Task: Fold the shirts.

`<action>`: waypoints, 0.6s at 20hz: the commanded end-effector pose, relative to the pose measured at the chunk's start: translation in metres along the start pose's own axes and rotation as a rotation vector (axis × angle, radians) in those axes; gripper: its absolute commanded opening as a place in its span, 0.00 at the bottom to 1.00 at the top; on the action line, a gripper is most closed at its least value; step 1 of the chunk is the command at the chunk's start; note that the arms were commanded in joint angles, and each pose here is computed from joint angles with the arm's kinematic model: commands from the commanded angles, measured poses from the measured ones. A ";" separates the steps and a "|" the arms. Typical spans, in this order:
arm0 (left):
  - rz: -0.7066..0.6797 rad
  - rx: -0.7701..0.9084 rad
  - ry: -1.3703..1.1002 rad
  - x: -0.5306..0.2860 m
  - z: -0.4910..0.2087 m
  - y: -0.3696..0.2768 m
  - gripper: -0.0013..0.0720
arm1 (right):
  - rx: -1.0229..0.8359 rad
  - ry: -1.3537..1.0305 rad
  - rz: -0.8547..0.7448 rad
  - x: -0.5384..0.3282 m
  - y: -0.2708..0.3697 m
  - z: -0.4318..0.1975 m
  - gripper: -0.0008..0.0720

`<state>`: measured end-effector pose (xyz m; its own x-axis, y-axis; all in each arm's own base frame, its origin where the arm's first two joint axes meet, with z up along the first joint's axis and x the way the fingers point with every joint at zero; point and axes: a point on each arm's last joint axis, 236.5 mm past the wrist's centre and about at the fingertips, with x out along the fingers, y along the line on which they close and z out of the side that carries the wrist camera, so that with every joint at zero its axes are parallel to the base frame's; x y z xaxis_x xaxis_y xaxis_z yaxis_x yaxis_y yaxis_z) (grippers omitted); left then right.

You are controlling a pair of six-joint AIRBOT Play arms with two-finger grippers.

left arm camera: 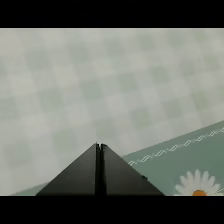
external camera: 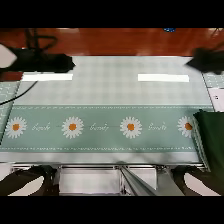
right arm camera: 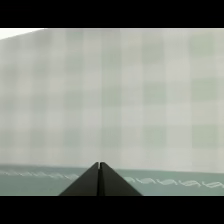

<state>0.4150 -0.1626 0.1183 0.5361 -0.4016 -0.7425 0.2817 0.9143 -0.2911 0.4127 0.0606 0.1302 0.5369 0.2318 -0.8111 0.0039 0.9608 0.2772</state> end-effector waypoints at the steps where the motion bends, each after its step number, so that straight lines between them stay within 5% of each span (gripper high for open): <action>1: 0.185 -0.083 0.240 0.037 -0.071 0.047 0.04 | -0.282 0.195 -0.257 0.068 0.001 -0.044 0.04; 12: 0.195 -0.111 0.299 0.045 -0.097 0.055 0.04 | -0.261 0.344 -0.283 0.092 -0.010 -0.075 0.04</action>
<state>0.3787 -0.1268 0.0133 0.3164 -0.2087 -0.9254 0.1053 0.9772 -0.1844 0.4003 0.0851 0.0164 0.2474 -0.0336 -0.9683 -0.1234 0.9902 -0.0659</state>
